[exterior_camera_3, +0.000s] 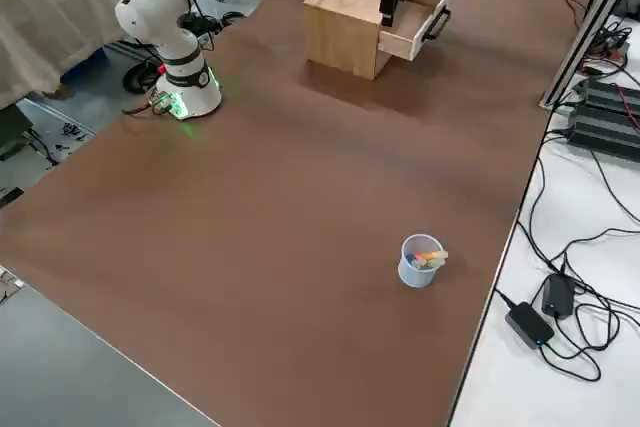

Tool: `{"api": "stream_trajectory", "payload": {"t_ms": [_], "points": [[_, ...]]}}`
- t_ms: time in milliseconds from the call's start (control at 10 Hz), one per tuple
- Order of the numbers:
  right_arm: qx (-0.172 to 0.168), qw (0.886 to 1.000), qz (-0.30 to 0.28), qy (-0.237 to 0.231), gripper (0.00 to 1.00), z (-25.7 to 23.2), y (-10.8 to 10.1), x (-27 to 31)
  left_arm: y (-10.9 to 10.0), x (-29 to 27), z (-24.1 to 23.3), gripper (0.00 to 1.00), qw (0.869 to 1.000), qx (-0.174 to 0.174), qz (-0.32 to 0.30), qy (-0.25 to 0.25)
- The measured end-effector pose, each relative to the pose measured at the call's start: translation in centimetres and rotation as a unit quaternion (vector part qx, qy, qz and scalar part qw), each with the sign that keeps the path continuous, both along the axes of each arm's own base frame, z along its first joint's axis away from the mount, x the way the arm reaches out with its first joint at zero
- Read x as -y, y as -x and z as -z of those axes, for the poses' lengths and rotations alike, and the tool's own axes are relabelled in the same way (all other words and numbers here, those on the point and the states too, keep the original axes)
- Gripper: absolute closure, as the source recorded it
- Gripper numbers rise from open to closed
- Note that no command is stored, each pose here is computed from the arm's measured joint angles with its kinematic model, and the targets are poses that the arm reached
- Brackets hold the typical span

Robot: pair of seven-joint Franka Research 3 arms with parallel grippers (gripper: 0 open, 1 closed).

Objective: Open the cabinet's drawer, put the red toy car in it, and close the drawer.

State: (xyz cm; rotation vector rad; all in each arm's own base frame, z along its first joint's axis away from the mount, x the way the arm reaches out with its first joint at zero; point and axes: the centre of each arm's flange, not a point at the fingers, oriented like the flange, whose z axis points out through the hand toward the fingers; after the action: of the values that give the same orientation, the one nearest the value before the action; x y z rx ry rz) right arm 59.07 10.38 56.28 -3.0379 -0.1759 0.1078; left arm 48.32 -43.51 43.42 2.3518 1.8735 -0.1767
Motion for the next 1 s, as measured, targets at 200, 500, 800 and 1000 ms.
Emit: {"api": "stream_trajectory", "payload": {"t_ms": [200,500,800,1000], "points": [[-0.002,1.000,-0.001,0.000,0.02,0.3,-0.1,-0.1,0.9,1.5,1.7,0.52,1.000,-0.002,0.016,-0.013],[-0.004,0.999,-0.033,-0.002,0.02,0.8,-0.2,-0.7,-0.9,2.1,3.4,0.52,1.000,-0.009,0.015,-0.010],[-0.001,0.997,-0.074,-0.004,0.01,0.8,0.0,-1.8,-1.8,2.4,5.2,0.52,1.000,-0.020,0.012,-0.011],[-0.001,0.997,-0.075,-0.004,0.00,0.8,0.2,-2.5,-1.7,2.6,6.4,0.52,0.999,-0.030,0.011,-0.014]]}}
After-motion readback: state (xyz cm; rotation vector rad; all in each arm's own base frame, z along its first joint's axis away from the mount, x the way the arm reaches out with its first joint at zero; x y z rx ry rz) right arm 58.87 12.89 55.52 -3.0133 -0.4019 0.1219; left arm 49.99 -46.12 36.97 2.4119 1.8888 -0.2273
